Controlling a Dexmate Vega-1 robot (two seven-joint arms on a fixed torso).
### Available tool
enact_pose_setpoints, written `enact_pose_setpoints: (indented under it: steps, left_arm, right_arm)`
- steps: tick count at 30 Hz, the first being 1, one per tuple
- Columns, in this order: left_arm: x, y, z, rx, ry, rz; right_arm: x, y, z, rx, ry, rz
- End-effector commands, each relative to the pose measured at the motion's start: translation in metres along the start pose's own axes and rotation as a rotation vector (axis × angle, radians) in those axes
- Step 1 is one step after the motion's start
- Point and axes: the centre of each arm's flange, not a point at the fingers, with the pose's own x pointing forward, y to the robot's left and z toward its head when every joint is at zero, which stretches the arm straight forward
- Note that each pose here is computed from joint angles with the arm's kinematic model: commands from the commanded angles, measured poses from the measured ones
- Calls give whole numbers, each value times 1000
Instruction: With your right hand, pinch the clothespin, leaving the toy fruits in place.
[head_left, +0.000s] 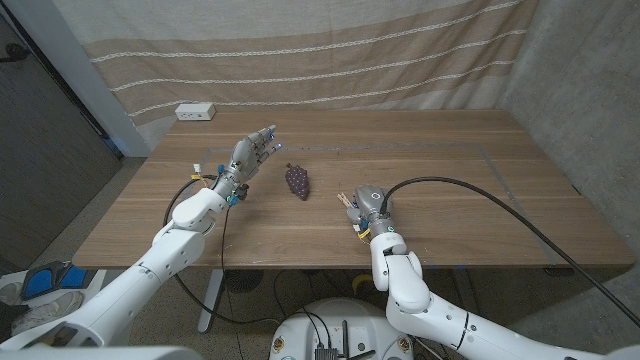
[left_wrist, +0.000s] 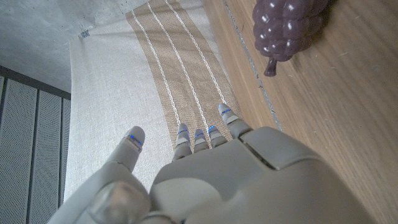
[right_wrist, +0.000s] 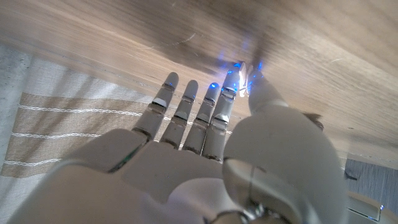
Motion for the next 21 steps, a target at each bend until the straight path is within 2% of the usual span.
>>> enact_pose_setpoints:
  steps: [1,9,21]
  left_arm:
    - [-3,1,-1,-1,3,6]
    - [-1,0,-1,-3,-1,6]
    - [5,2,-2,-5,2,9]
  right_arm:
    - [-5,-5,-5,49,-18,-160]
    - [-5,-9,-12,68,-32,-221]
    - [-2,-7,-24,149,-81,-375]
